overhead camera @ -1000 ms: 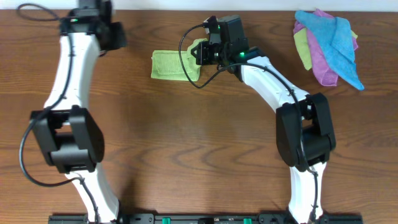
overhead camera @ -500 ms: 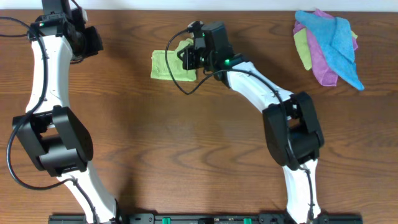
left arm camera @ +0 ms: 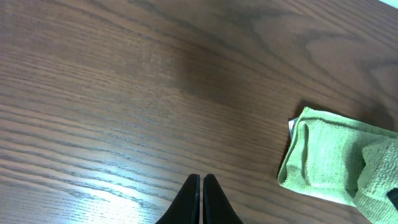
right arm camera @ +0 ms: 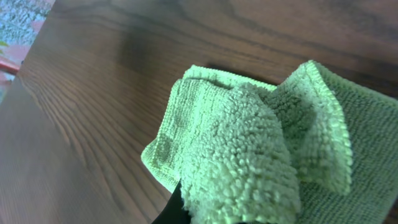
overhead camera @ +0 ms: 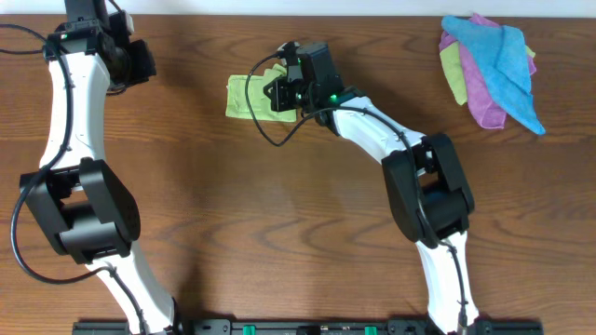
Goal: Fold the cloth
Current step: 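Fold the strip's right end leftward onto the left half with the right gripper, then release the folded cloth and retract the right gripper to rest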
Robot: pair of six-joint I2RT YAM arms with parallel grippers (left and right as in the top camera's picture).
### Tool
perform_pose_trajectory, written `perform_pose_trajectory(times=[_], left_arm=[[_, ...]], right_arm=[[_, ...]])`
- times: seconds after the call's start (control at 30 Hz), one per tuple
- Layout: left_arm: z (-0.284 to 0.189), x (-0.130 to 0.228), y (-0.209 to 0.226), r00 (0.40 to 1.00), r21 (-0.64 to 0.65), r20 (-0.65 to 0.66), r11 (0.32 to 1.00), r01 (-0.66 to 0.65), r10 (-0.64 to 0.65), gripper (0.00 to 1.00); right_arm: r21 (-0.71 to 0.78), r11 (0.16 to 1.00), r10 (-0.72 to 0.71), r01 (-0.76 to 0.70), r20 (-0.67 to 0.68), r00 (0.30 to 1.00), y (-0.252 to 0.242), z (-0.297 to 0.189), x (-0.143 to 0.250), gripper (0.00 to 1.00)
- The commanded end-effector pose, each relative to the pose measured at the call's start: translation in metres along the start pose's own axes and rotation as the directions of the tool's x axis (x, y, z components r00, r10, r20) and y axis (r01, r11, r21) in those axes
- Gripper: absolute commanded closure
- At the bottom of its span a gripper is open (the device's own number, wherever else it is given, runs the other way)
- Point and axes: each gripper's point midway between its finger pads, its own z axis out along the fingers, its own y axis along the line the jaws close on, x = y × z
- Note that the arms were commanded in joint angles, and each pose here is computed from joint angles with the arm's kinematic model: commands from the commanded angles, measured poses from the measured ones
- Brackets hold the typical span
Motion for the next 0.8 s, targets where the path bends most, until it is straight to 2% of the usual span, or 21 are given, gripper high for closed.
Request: perform_pose_trajectory(times=[0.0,0.43,0.77], left_arm=[[0.0,0.0,-0.002,1.0,0.015,-0.002,1.0,-0.014,0.014,0.94],[0.0,-0.001,-0.002,1.0,0.015,0.0,1.0,-0.015,0.015,0.94],[0.0,-0.001,-0.002,1.0,0.015,0.001,0.999,-0.029,0.029,0.94]], right_arm=[[-0.006,1.0,-0.01,0.01,-0.01,1.0,0.002,0.012,0.008,0.98],[-0.039,0.999,-0.034,0.035,0.014,0.999,0.018,0.023,0.01,0.99],[-0.049,0.999,0.001,0.0,0.024,1.0,0.016,0.029,0.012,0.99]])
